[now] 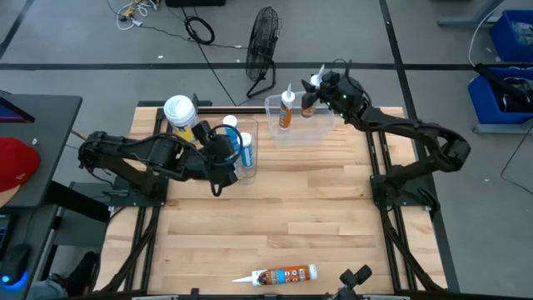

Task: Pick & place silicon tubes, Sealant and Lysol wipes
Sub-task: Put the top orange sealant into the white bin, then put the orange sealant into the white bin

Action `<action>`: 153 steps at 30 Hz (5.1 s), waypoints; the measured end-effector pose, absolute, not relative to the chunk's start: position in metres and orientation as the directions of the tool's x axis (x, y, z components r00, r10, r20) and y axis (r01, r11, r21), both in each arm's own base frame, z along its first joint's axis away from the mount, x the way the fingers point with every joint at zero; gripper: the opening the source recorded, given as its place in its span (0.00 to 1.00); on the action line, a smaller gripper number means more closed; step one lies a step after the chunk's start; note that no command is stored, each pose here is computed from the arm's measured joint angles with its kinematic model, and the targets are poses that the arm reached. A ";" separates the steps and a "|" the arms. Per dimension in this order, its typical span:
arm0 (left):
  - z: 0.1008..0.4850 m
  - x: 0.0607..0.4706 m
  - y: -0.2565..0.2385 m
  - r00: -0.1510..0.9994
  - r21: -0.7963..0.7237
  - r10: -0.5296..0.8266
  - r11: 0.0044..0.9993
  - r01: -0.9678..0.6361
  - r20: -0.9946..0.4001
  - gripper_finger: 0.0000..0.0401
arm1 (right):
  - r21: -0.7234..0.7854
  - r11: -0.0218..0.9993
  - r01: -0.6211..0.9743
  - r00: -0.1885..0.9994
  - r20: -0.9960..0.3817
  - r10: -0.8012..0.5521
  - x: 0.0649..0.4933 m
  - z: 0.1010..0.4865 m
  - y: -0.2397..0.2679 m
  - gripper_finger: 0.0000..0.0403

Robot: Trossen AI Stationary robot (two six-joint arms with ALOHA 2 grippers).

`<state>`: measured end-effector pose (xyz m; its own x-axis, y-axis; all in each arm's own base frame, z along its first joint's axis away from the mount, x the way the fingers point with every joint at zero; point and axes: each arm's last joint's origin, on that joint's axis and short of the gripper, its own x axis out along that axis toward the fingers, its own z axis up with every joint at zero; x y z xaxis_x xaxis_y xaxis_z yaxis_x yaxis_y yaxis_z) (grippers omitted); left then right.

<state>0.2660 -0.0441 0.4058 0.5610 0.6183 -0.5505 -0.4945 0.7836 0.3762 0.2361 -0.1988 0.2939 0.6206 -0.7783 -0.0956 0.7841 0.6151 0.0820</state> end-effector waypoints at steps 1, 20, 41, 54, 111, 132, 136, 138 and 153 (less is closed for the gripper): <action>0.406 0.266 -0.044 0.560 0.381 0.623 0.780 -0.496 -0.547 0.70 | 0.090 0.610 0.788 0.616 -0.093 -0.782 0.235 0.290 -0.200 0.52; 0.406 0.267 -0.044 0.558 0.391 0.628 0.777 -0.494 -0.543 0.70 | 0.040 0.576 0.817 0.571 -0.196 -0.797 0.251 0.233 -0.220 0.52; 0.406 0.267 -0.044 0.558 0.390 0.628 0.777 -0.494 -0.543 0.70 | 0.070 0.544 0.836 0.548 -0.161 -0.821 0.243 0.201 -0.216 0.52; 0.406 0.267 -0.044 0.560 0.387 0.627 0.777 -0.496 -0.541 0.70 | 0.034 0.560 0.828 0.559 -0.149 -0.816 0.242 0.199 -0.214 0.52; 0.405 0.268 -0.045 0.569 0.360 0.598 0.799 -0.482 -0.564 0.70 | -0.191 0.783 0.592 0.798 0.006 -0.603 0.232 0.368 -0.140 0.77; 0.380 0.260 -0.097 0.642 0.197 0.411 0.904 -0.379 -0.648 0.70 | 0.011 0.988 -0.153 0.897 -0.417 0.144 0.223 0.343 0.017 0.03; 0.357 0.258 -0.114 0.646 0.158 0.390 0.908 -0.388 -0.656 0.70 | 0.091 0.972 -0.217 0.860 -0.454 0.234 0.229 0.328 0.046 0.05; 0.346 0.259 -0.123 0.664 0.117 0.369 0.912 -0.392 -0.650 0.70 | 0.107 0.971 -0.213 0.847 -0.475 0.238 0.234 0.318 0.059 0.09; 0.284 0.241 -0.169 0.741 -0.052 0.290 0.915 -0.400 -0.605 0.70 | 0.048 0.973 -0.225 0.763 -0.612 0.207 0.289 0.235 0.159 0.58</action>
